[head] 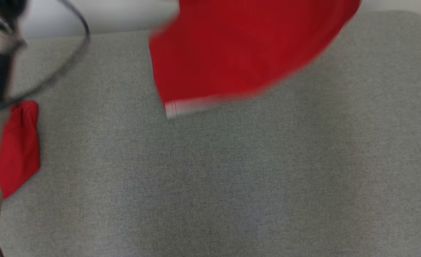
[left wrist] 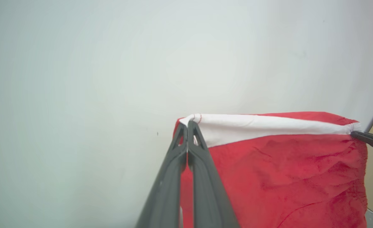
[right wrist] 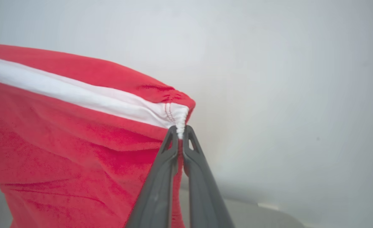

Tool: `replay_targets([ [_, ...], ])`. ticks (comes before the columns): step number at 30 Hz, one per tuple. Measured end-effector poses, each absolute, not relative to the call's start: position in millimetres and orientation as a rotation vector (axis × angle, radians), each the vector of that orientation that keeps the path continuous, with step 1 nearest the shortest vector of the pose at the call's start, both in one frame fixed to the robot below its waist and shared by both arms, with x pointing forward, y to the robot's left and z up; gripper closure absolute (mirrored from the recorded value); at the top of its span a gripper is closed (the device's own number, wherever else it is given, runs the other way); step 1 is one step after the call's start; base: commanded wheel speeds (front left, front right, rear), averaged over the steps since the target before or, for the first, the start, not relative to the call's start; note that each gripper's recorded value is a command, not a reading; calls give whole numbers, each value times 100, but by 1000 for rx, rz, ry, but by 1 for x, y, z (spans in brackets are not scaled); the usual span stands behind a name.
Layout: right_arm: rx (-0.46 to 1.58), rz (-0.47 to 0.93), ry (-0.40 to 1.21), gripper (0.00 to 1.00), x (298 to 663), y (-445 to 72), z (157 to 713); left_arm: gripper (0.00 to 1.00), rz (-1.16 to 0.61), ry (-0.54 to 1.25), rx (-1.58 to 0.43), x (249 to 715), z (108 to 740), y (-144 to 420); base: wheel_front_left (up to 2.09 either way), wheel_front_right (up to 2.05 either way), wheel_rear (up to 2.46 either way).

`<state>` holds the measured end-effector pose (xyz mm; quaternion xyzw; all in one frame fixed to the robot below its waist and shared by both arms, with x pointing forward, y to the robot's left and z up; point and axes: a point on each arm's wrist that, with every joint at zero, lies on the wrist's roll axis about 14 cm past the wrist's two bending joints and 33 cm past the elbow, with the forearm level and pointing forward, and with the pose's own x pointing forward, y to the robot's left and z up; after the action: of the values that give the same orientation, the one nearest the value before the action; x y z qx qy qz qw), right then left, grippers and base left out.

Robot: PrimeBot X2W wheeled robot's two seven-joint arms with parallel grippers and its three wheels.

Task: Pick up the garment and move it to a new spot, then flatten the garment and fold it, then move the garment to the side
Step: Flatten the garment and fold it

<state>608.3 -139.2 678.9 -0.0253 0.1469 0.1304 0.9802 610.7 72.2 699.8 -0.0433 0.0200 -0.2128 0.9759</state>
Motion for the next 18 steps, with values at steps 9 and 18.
replay_targets([
  [9, 13, 447, -119, 100, 624, -99, 652, 100, -381, -157, -215, 624, 643, 80, 0, 0, 0],
  [18, 188, 431, 258, 100, 519, -113, 445, 100, -415, 278, -172, 521, 445, 87, 0, 0, 0],
])
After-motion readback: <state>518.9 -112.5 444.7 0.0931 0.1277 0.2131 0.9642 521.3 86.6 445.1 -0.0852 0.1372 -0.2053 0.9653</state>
